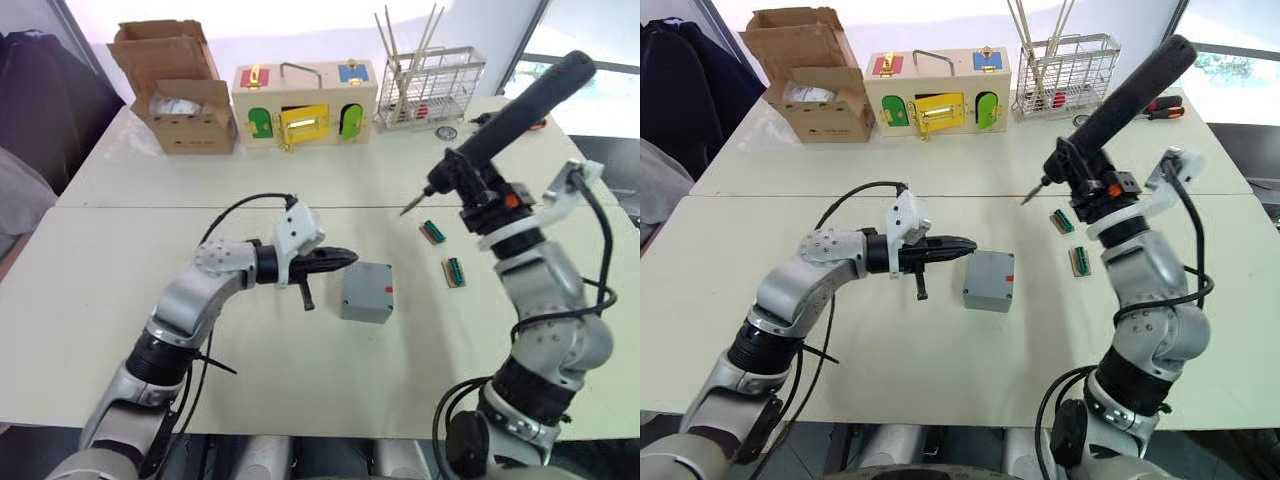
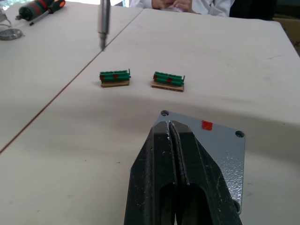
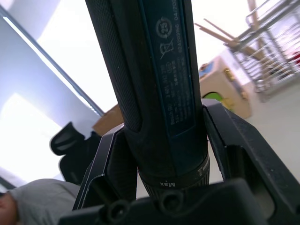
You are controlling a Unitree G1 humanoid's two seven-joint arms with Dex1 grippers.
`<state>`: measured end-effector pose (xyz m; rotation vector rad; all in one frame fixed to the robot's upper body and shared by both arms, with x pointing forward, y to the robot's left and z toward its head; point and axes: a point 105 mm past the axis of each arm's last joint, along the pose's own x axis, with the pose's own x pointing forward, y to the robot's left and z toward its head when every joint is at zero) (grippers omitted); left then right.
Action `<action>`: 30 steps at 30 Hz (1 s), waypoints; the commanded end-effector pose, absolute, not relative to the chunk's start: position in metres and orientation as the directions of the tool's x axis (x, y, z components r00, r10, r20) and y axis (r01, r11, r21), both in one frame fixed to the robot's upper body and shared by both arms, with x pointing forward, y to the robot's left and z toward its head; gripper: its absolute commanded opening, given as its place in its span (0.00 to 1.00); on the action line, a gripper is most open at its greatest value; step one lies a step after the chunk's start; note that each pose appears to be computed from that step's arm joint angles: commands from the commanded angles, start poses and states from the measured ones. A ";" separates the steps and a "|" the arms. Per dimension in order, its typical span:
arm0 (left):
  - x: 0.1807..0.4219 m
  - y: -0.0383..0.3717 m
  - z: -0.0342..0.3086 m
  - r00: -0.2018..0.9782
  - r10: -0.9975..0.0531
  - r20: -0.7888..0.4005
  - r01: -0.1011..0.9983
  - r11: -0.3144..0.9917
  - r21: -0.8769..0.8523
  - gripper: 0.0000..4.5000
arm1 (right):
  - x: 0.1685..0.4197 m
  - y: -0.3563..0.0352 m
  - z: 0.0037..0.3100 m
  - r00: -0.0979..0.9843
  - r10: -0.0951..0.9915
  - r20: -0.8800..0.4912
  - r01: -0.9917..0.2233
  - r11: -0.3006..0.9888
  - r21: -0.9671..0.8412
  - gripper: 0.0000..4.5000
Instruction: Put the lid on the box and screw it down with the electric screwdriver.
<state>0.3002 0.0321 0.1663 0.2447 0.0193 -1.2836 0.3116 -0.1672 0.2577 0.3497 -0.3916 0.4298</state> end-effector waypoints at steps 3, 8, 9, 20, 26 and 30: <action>0.289 0.023 0.167 0.241 -0.957 -0.160 0.963 0.215 0.161 0.00 | 0.283 -0.147 0.257 0.758 0.490 0.431 -0.555 0.831 0.031 0.41; 0.286 0.024 0.150 0.220 -0.947 -0.234 0.969 0.185 0.162 0.00 | 0.277 -0.144 0.243 0.758 0.537 0.370 -0.576 0.817 -0.006 0.41; 0.285 0.024 0.146 0.212 -0.945 -0.247 0.971 0.176 0.161 0.00 | 0.276 -0.143 0.242 0.758 0.544 0.361 -0.580 0.815 -0.011 0.41; 0.288 0.022 0.131 0.212 -0.929 -0.302 0.972 0.169 0.164 0.00 | 0.273 -0.133 0.233 0.738 0.600 0.308 -0.627 0.779 -0.015 0.41; 0.288 0.022 0.134 0.213 -0.933 -0.291 0.972 0.171 0.165 0.00 | 0.275 -0.133 0.229 0.743 0.602 0.292 -0.625 0.780 -0.016 0.41; 0.288 0.023 0.135 0.217 -0.933 -0.287 0.971 0.175 0.164 0.00 | 0.277 -0.131 0.225 0.746 0.602 0.285 -0.623 0.782 -0.021 0.41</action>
